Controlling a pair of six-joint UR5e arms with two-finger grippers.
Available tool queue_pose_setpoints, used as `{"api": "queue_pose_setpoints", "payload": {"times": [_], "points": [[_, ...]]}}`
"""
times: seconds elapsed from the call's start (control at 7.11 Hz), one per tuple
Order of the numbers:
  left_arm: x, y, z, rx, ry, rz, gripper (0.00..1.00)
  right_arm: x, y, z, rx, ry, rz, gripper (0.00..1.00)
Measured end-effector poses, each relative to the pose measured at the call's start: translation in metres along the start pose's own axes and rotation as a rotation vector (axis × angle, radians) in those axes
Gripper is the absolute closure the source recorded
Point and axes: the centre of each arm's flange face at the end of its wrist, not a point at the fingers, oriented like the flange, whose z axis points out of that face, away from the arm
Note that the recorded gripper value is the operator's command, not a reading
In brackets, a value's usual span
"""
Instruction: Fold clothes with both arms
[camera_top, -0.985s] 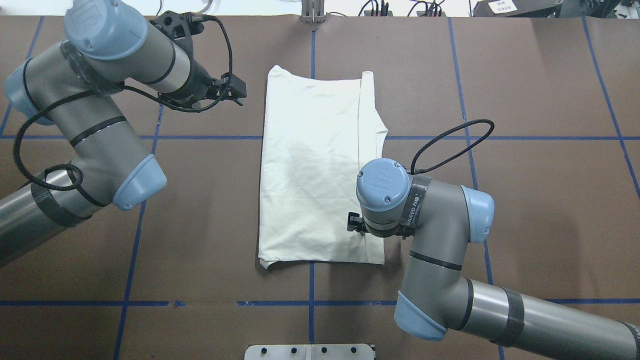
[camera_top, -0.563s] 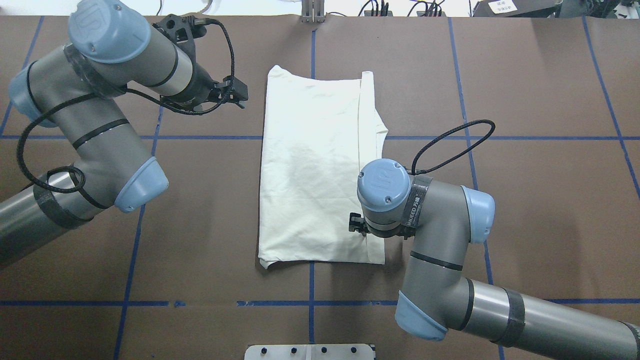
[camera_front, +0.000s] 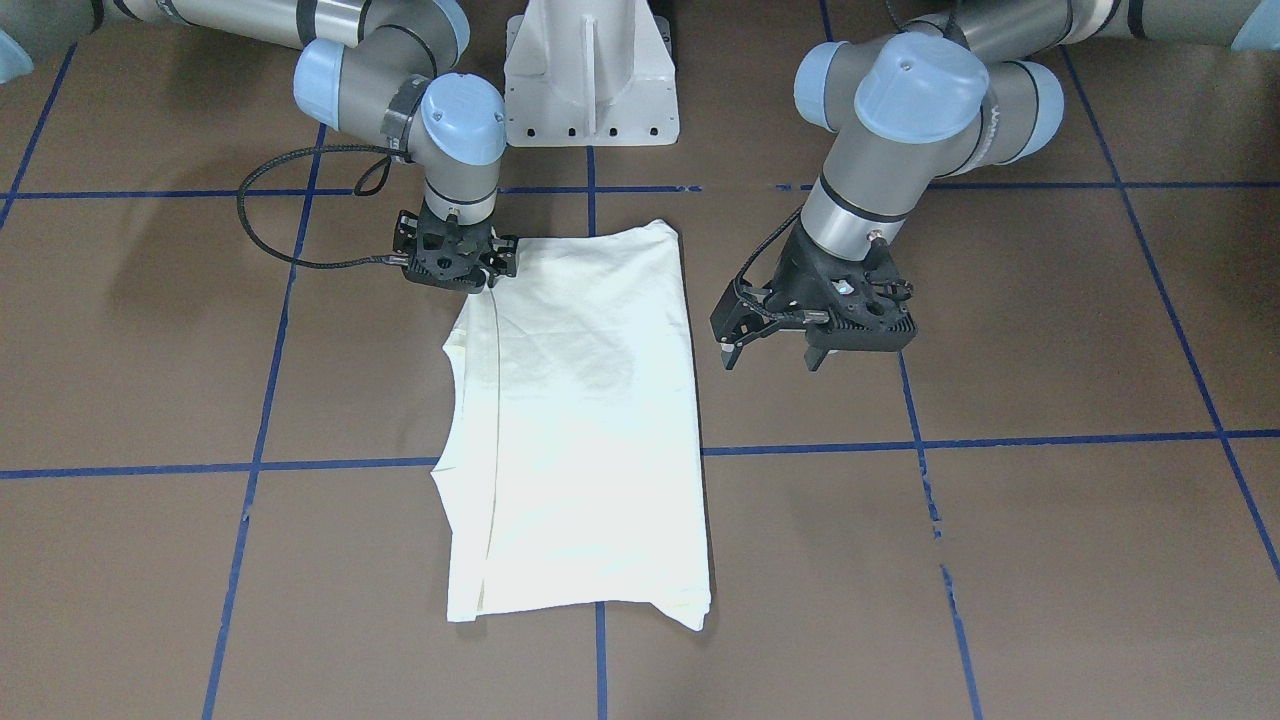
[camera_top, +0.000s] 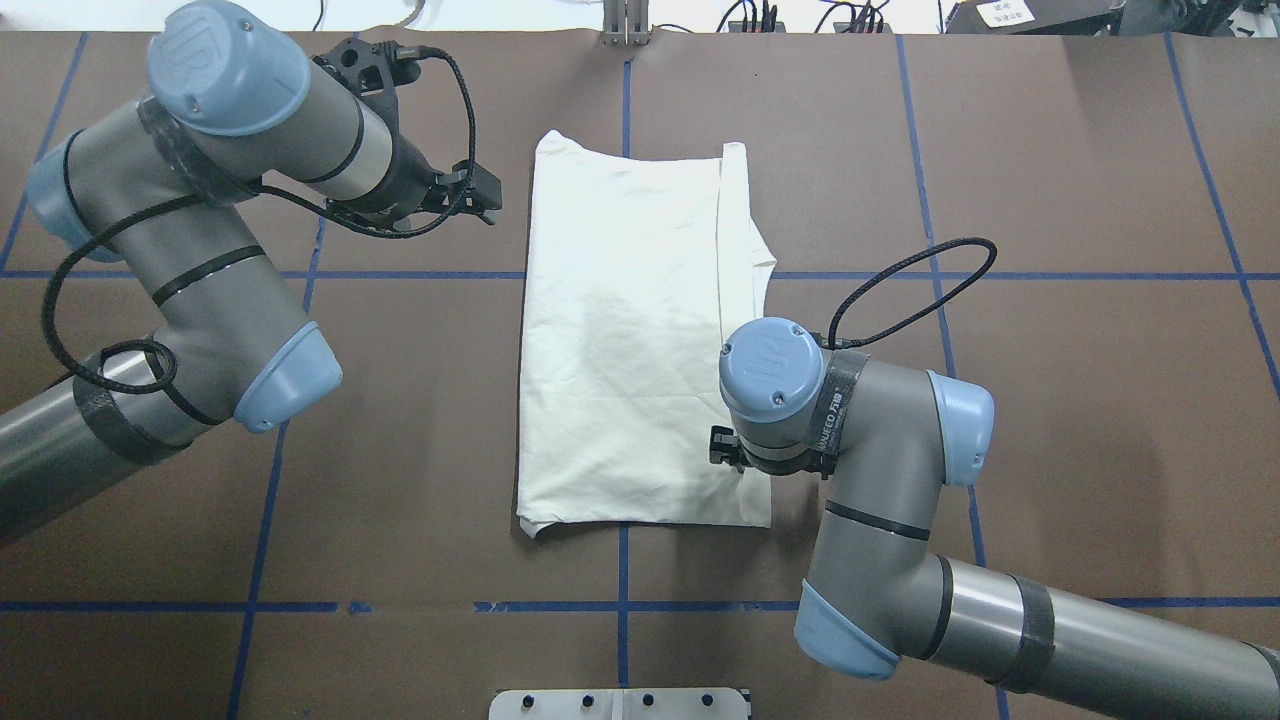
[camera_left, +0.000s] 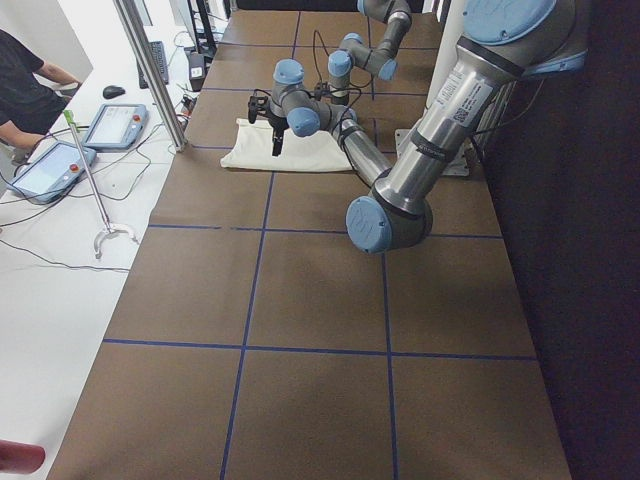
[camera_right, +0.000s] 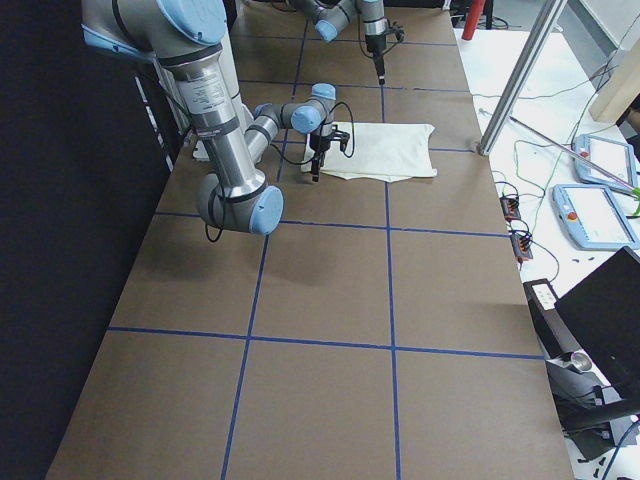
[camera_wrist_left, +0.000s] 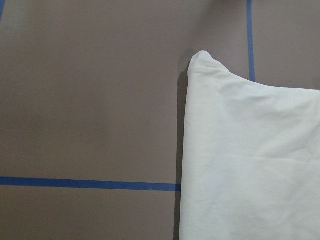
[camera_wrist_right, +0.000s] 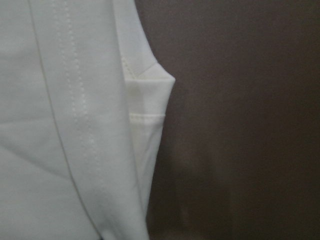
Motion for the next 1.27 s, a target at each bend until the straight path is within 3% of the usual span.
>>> {"api": "queue_pose_setpoints", "payload": {"times": [0.7, 0.98, 1.27], "points": [[0.006, 0.008, 0.003, -0.011, 0.005, 0.004, 0.00, 0.029, -0.018, 0.007, 0.002, 0.077, 0.000, 0.00], [0.006, 0.008, 0.003, -0.011, 0.006, 0.005, 0.00, 0.037, -0.032, -0.008, 0.017, 0.058, -0.006, 0.00], [0.006, 0.009, 0.002, -0.012, 0.006, 0.006, 0.00, 0.031, -0.043, -0.043, 0.049, -0.007, -0.039, 0.00]]}}
